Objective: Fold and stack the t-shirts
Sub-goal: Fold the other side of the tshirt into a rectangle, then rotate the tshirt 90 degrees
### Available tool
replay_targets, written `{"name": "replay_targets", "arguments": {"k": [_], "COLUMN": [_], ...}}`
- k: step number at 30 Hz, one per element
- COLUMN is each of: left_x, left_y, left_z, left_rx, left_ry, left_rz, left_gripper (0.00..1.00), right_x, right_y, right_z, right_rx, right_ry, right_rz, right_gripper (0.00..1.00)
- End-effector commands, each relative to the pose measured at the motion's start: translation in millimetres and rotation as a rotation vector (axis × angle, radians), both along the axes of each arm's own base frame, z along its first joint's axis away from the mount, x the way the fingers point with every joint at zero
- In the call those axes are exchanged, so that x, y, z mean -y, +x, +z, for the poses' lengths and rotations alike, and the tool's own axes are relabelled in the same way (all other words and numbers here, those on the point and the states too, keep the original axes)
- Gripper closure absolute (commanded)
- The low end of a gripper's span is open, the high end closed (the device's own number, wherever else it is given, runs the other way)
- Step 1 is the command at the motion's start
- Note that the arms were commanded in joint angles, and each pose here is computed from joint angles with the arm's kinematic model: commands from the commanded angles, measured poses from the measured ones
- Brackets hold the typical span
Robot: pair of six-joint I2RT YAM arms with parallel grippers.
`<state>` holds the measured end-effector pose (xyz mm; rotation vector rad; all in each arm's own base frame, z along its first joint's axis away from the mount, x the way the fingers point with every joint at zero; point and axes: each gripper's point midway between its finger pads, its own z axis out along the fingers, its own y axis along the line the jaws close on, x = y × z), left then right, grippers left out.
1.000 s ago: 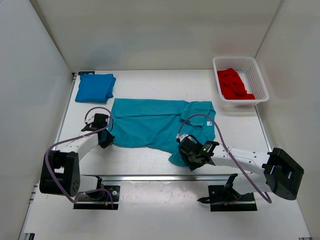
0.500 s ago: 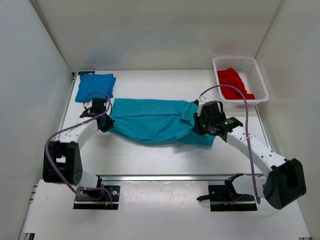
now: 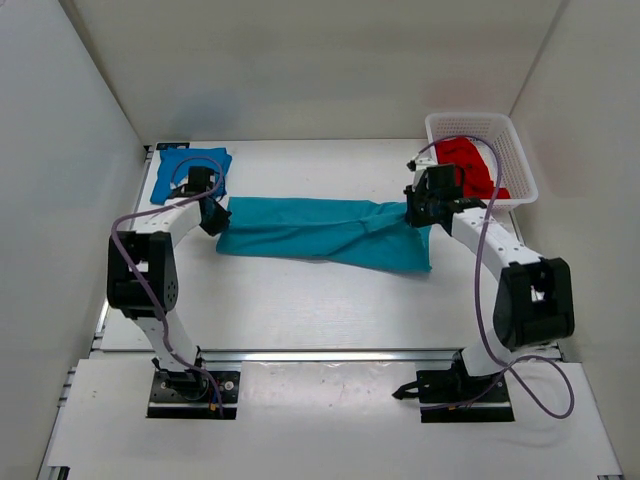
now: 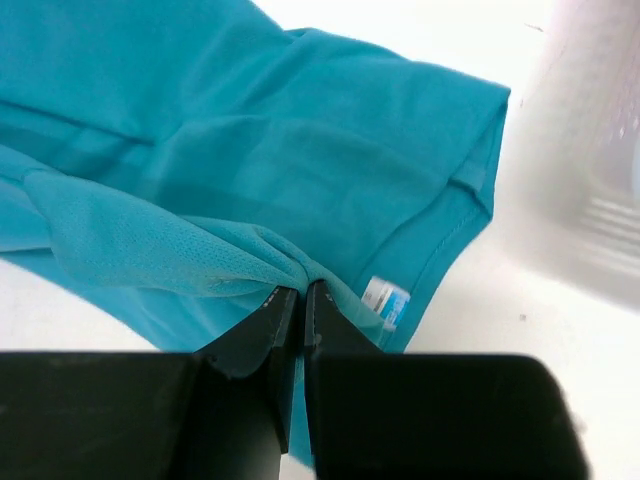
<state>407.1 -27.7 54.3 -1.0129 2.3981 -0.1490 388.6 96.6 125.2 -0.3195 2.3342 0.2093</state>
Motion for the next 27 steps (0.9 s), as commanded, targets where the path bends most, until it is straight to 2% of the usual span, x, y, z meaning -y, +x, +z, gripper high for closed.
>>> {"name": "replay_targets", "arguments": {"k": [1, 3, 4, 5, 6, 7, 8, 11, 12, 14, 16, 17, 20, 23, 27], "left_x": [-5, -6, -4, -6, -5, -6, -5, -4, -2, 1, 14, 20, 36, 67, 91], "left_y": [29, 32, 35, 36, 41, 49, 52, 68, 74, 78, 76, 75, 81, 86, 80], "left_z": [17, 13, 8, 6, 6, 12, 15, 45, 57, 77, 88, 89, 76, 58, 17], "left_rx": [0.052, 0.039, 0.028, 0.026, 0.039, 0.068, 0.080, 0.151, 0.173, 0.210, 0.240, 0.255, 0.245, 0.232, 0.125], "left_ry": [0.014, 0.021, 0.012, 0.001, -0.010, -0.011, -0.006, 0.039, 0.046, 0.105, 0.115, 0.109, 0.067, 0.026, 0.012], "left_rz": [0.009, 0.011, 0.002, 0.004, -0.003, -0.008, -0.019, -0.042, -0.053, -0.074, -0.121, -0.144, -0.204, -0.295, -0.396], "left_gripper": [1.00, 1.00, 0.94, 0.84, 0.53, 0.18, 0.04, 0.01, 0.01, 0.01, 0.01, 0.02, 0.01, 0.01, 0.01], "right_x": [0, 2, 3, 4, 4, 10, 13, 14, 11, 2, -8, -16, -36, -53, -59], "right_y": [40, 57, 63, 66, 73, 76, 84, 95, 93, 81, 66, 53, 9, -20, -48], "right_z": [10, 14, 8, 8, 1, -3, 2, 17, 26, 36, 57, 45, 21, 5, -26], "right_rx": [0.086, 0.098, 0.086, 0.089, 0.085, 0.076, 0.093, 0.103, 0.110, 0.113, 0.156, 0.115, 0.032, -0.013, -0.109], "right_ry": [-0.006, -0.011, -0.013, -0.014, -0.018, -0.030, -0.039, -0.029, -0.023, 0.012, 0.076, 0.137, 0.265, 0.296, 0.373], "right_rz": [0.029, 0.021, 0.019, 0.024, 0.014, -0.007, -0.018, -0.044, -0.033, -0.036, -0.039, -0.043, -0.011, 0.002, -0.024], "right_gripper": [1.00, 1.00, 0.98, 0.91, 0.76, 0.70, 0.60, 0.55, 0.49, 0.43, 0.28, 0.26, 0.21, 0.18, 0.11]}}
